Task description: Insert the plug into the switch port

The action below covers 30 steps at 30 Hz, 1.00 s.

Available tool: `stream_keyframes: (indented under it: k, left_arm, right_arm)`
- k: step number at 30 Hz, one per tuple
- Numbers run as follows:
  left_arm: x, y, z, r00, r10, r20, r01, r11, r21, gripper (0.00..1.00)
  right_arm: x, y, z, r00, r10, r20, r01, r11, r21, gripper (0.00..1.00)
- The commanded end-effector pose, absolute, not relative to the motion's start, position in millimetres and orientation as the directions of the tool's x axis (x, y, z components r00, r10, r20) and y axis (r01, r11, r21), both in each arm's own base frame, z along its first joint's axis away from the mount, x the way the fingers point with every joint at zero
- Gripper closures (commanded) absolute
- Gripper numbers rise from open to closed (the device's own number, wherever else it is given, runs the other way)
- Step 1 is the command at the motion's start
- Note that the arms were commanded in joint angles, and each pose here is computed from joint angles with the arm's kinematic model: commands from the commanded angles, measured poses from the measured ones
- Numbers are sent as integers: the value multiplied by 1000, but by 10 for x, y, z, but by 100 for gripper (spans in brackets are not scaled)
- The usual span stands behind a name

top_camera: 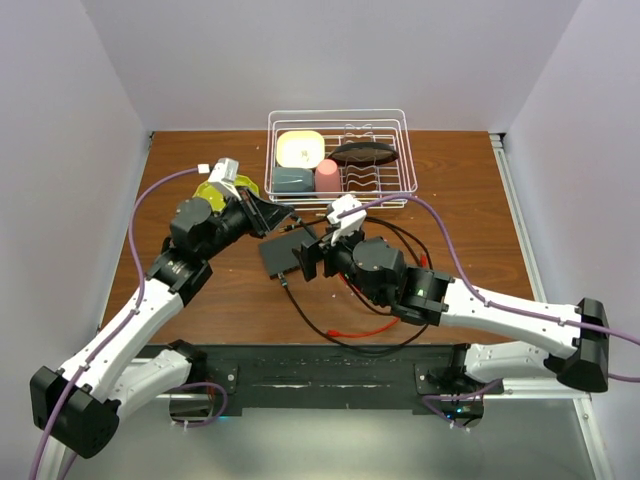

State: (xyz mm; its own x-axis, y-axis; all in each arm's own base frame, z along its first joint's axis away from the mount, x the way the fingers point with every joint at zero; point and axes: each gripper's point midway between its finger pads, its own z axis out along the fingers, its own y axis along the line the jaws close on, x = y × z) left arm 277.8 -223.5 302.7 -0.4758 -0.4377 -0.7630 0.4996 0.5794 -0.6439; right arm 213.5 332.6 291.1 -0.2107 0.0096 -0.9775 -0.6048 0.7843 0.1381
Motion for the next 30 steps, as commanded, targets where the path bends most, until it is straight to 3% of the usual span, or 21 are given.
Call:
stream_keyframes:
  k: [1, 5, 10, 17, 24, 30]
  left_arm:
    - [2868, -2172, 3250, -445, -507, -738, 451, 585, -674, 100]
    - [2870, -2148, 3267, -460, -516, -723, 418, 592, -689, 100]
    - [2872, -2135, 3200, -493, -515, -701, 373, 603, -705, 100]
    - [2852, -2169, 3254, -501, -512, -698, 390, 587, -710, 100]
    - [2841, -2186, 3254, -502, -501, -705, 404, 584, -704, 100]
    - [2818, -2199, 3273, -502, -491, -712, 422, 579, -697, 100]
  right_arm:
    - [2236, 3340, 3271, -149, 70, -986, -571, 808, 144, 16]
    - [2294, 3416, 3185, -147, 34, -989, -559, 822, 112, 20]
    - [2379, 3464, 3097, -134, -16, -991, -530, 846, 58, 35]
    - [2458, 3506, 3010, -113, -44, -993, -506, 862, 19, 36]
    - [2536, 3524, 2993, -105, -26, -994, -463, 886, 26, 47]
    - [2583, 3616, 2889, -106, -70, -992, -465, 885, -13, 48]
